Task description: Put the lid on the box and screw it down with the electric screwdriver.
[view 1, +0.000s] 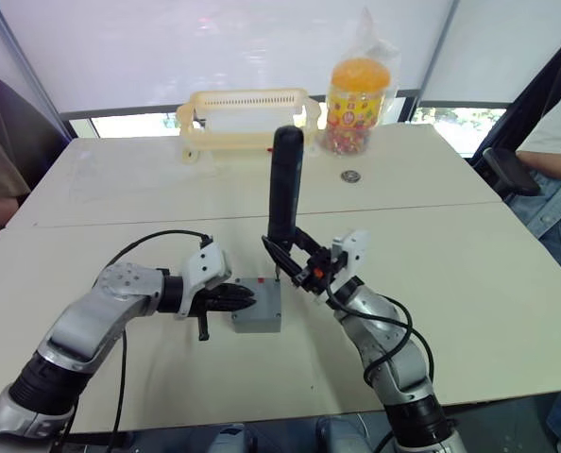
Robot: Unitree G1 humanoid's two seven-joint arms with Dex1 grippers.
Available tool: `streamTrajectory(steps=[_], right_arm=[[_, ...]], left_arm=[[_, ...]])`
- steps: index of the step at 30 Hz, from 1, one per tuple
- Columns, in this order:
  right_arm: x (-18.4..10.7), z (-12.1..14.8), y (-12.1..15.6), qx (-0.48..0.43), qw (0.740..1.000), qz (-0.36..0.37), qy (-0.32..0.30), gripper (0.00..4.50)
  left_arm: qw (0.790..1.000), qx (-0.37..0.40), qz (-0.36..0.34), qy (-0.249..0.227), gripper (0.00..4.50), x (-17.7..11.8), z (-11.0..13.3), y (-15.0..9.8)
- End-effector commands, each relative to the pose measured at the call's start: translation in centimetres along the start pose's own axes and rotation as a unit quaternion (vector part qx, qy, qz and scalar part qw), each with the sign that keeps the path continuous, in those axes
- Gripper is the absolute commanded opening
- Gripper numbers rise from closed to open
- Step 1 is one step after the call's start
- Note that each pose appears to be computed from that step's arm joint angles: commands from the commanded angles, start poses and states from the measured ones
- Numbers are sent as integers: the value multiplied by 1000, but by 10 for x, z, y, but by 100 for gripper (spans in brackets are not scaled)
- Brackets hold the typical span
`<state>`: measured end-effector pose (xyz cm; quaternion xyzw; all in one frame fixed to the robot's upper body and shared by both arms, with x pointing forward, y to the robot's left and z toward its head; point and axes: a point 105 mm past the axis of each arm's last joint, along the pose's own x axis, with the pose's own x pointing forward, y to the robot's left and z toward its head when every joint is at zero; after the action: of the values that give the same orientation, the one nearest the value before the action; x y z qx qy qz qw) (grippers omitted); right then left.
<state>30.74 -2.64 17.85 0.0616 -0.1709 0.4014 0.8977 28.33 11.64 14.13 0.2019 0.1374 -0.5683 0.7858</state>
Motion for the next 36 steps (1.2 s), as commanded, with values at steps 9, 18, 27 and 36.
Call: streamTrajectory(steps=[9, 18, 27, 36], right_arm=[[0, -8, 11, -25, 999, 29, 18, 172], [-1, -19, 10, -38, 998, 26, 31, 172], [-3, -28, 9, -42, 998, 21, 34, 172], [-11, -42, 10, -47, 997, 21, 54, 172]], left_arm=[[998, 7, -2, 57, 56, 3, -24, -3], [998, 3, -3, 56, 56, 4, -25, -5], [998, 2, -3, 56, 56, 2, -24, -6], [998, 4, -4, 57, 56, 2, -24, -7]])
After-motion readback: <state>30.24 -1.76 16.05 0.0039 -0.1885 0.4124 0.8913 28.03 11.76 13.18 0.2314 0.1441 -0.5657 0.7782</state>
